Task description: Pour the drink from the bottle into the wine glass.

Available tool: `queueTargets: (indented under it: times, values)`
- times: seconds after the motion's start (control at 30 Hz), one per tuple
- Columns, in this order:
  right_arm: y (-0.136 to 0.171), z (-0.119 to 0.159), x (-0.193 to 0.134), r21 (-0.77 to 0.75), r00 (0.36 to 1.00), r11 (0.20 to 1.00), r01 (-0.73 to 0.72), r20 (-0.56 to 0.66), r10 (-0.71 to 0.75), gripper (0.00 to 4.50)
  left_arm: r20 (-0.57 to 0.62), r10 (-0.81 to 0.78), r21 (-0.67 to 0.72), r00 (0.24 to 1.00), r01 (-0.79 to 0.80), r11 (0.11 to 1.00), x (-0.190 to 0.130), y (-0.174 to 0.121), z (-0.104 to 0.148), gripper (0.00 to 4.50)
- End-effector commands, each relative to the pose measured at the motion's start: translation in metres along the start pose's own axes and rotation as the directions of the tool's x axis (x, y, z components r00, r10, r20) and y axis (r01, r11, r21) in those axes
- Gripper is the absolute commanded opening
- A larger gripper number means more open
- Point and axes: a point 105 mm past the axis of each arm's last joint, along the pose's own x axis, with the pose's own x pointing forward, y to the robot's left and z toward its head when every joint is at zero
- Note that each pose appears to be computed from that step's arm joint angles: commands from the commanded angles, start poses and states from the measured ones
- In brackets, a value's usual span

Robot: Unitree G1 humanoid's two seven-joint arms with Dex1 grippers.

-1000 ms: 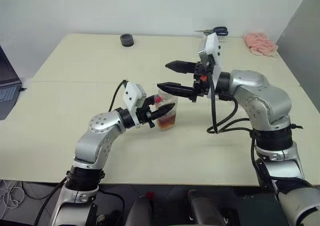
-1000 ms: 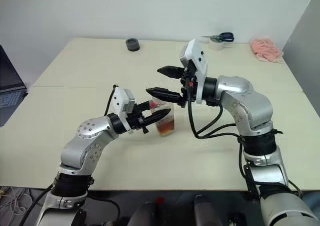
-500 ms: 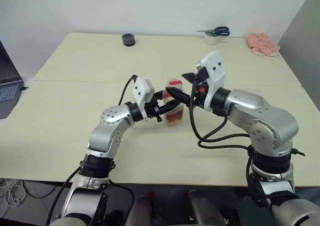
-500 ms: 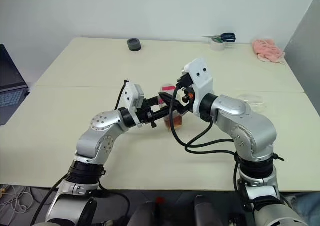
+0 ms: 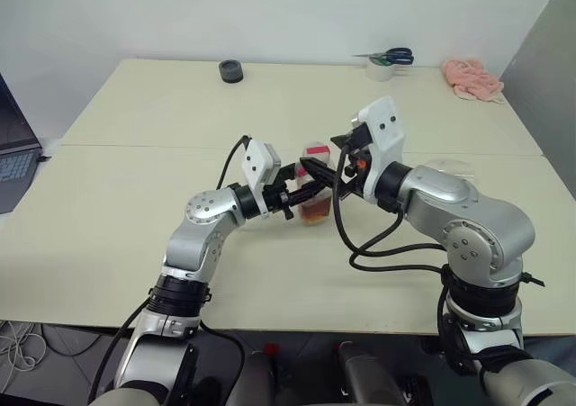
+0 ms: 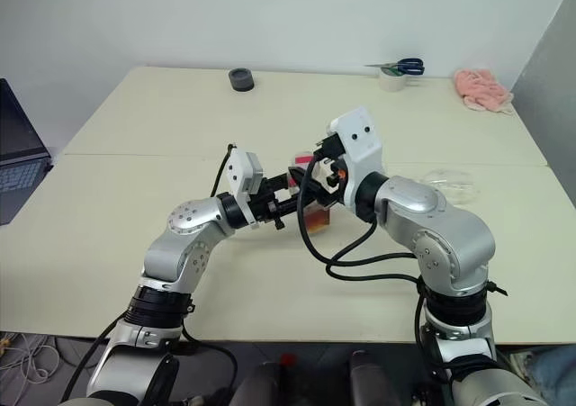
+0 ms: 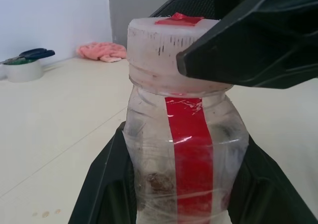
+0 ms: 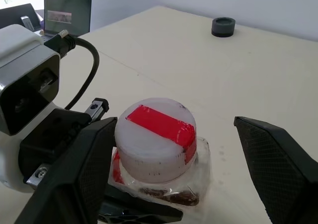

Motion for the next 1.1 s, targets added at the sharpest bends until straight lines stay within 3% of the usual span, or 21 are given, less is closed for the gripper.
queueTargets:
  times: [0.03, 0.1, 0.23, 0.33, 0.43, 0.5, 0.53, 0.57, 0.6, 0.7, 0.9, 1.1]
  values:
    - [0.004, 0.012, 0.002, -0.017, 0.999, 1.000, -0.006, 0.049, 0.007, 3.81, 0.047, -0.015, 0.063, 0.999, 0.012, 0.998, 0.002, -0.002, 0.018, 1.77]
    - [0.003, 0.014, 0.003, -0.016, 0.998, 1.000, 0.000, 0.057, 0.001, 3.39, 0.047, -0.013, 0.063, 0.999, 0.010, 0.998, 0.002, -0.001, 0.018, 1.77]
    - [0.001, 0.017, 0.006, -0.015, 0.997, 1.000, 0.013, 0.076, -0.012, 1.93, 0.045, -0.007, 0.063, 0.999, 0.005, 0.998, 0.001, -0.001, 0.018, 1.77]
    - [-0.003, 0.024, 0.011, -0.037, 0.995, 0.999, -0.018, 0.097, 0.021, 1.90, 0.046, -0.006, 0.061, 0.999, 0.003, 0.998, 0.002, -0.002, 0.018, 1.77]
    - [-0.010, 0.035, 0.019, -0.020, 0.976, 0.986, -0.168, 0.138, 0.169, 1.90, 0.047, -0.021, 0.055, 0.999, 0.018, 0.998, 0.003, -0.004, 0.019, 1.77]
    - [0.012, 0.029, 0.007, -0.123, 0.869, 0.871, -0.476, 0.089, 0.487, 1.90, 0.041, -0.044, 0.048, 0.998, 0.042, 0.998, 0.002, -0.007, 0.019, 1.77]
    - [0.019, 0.022, -0.004, -0.136, 0.782, 0.778, -0.613, 0.033, 0.622, 1.90, 0.036, -0.054, 0.046, 0.998, 0.053, 0.998, 0.002, -0.009, 0.019, 1.77]
    - [0.021, 0.016, -0.014, -0.142, 0.703, 0.694, -0.705, -0.012, 0.711, 1.90, 0.032, -0.065, 0.042, 0.997, 0.063, 0.997, 0.001, -0.010, 0.019, 1.77]
    - [0.016, 0.011, -0.016, -0.154, 0.669, 0.656, -0.739, -0.047, 0.742, 1.90, 0.026, -0.080, 0.033, 0.996, 0.079, 0.996, 0.000, -0.013, 0.020, 1.76]
    - [-0.001, 0.009, -0.008, -0.189, 0.648, 0.627, -0.756, -0.084, 0.757, 1.90, 0.011, -0.131, 0.010, 0.991, 0.131, 0.991, -0.005, -0.022, 0.021, 1.76]
    - [-0.005, 0.011, -0.010, -0.204, 0.588, 0.565, -0.800, -0.077, 0.805, 1.90, -0.020, -0.181, 0.003, 0.983, 0.181, 0.983, -0.015, -0.034, 0.023, 1.76]
    - [-0.007, 0.017, -0.013, -0.235, 0.611, 0.584, -0.777, -0.057, 0.789, 1.90, -0.036, -0.172, 0.018, 0.985, 0.172, 0.985, -0.016, -0.031, 0.022, 1.76]
